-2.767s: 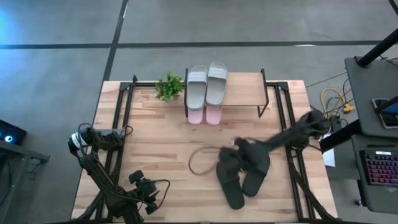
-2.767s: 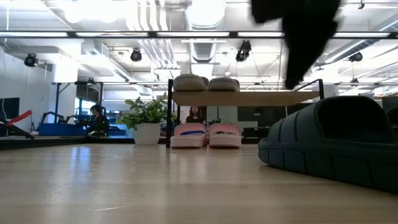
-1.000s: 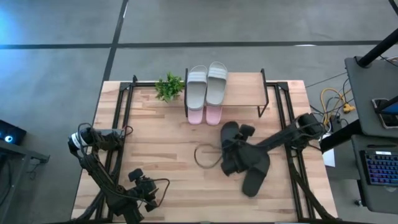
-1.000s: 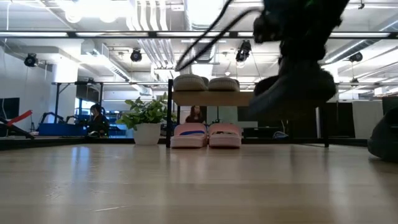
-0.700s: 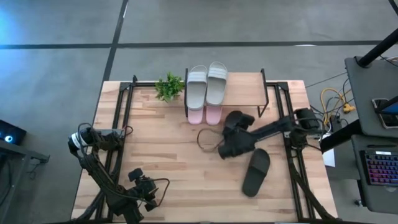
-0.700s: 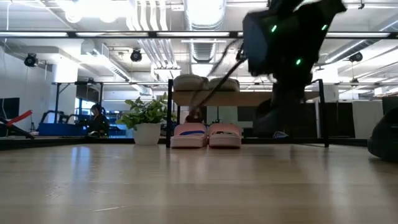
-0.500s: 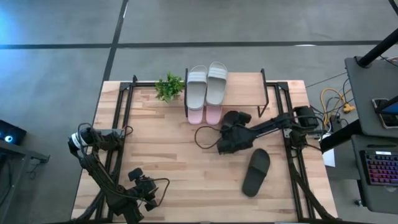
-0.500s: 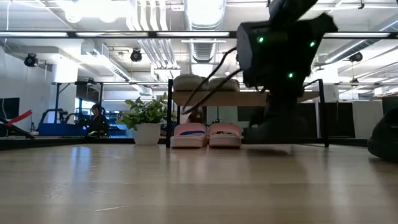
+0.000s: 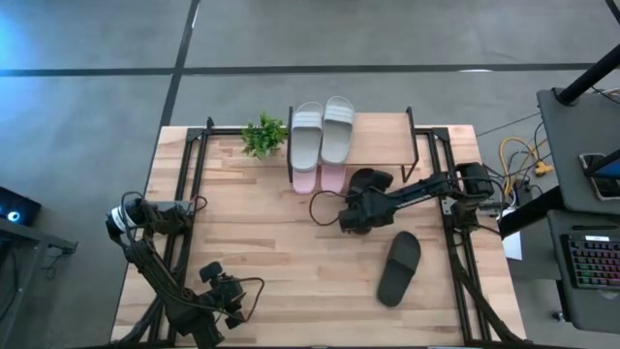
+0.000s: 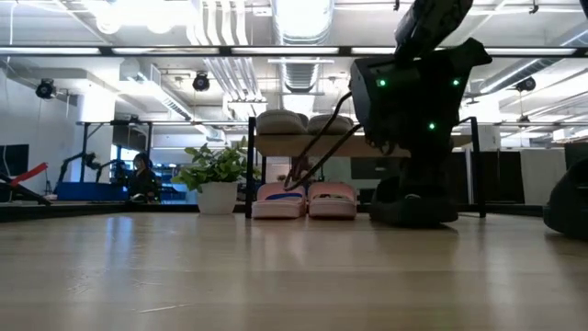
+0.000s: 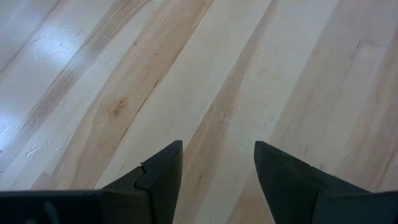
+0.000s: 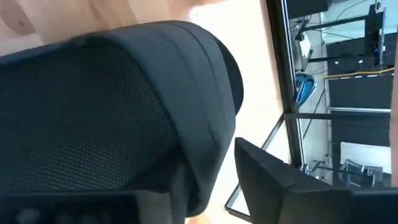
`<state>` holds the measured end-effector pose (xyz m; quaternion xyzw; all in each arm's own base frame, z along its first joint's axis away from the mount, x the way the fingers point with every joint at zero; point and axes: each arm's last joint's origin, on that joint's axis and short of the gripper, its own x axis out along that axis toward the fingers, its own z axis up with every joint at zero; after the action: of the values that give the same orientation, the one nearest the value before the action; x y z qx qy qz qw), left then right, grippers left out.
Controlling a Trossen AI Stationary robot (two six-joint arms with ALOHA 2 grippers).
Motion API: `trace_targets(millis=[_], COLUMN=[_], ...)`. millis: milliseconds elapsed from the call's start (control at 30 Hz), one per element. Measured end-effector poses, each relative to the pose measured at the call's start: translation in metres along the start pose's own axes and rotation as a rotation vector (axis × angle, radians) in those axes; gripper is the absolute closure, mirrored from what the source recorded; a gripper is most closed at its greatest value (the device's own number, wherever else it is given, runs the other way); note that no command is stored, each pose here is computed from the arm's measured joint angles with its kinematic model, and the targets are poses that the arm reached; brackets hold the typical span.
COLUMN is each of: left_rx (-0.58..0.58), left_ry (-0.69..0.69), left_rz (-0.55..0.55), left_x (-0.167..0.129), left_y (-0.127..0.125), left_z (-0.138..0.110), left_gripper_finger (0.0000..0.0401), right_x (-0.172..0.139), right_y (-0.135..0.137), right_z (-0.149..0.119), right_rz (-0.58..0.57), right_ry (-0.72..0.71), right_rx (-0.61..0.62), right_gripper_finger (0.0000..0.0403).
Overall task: Pick and place slides into the shelf
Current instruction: Put the left black slides under the shelf, then put the bottom black slides under the shelf
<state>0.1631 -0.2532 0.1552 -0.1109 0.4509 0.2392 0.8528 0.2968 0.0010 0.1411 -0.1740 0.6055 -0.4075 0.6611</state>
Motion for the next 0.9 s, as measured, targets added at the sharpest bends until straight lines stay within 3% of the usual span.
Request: trace_targets(millis=[200, 500, 767, 900], left_rx=[0.001, 0.001, 0.0, 0.0], left_ry=[0.0, 0.0, 0.0, 0.0], left_rz=[0.001, 0.001, 0.002, 0.001], left_x=[0.0, 0.0, 0.0, 0.0], left_y=[0.0, 0.0, 0.0, 0.0], left_z=[0.0, 0.0, 0.0, 0.0], left_gripper_finger=[0.0217, 0.0217, 0.0217, 0.0217], right_x=[-0.013, -0.043, -0.06, -0.091], right_y=[-0.006, -0.015, -0.023, -0.024], right_z=[0.009, 0.016, -0.007, -0.027], right_rz=[-0.001, 0.006, 0.117, 0.287], right_ry=[-0.007, -0.011, 0.266, 0.34], right_rx=[-0.01, 0.01, -0.003, 0.036], right_gripper_finger=[0.0247, 0.0227, 0.0225, 0.0225])
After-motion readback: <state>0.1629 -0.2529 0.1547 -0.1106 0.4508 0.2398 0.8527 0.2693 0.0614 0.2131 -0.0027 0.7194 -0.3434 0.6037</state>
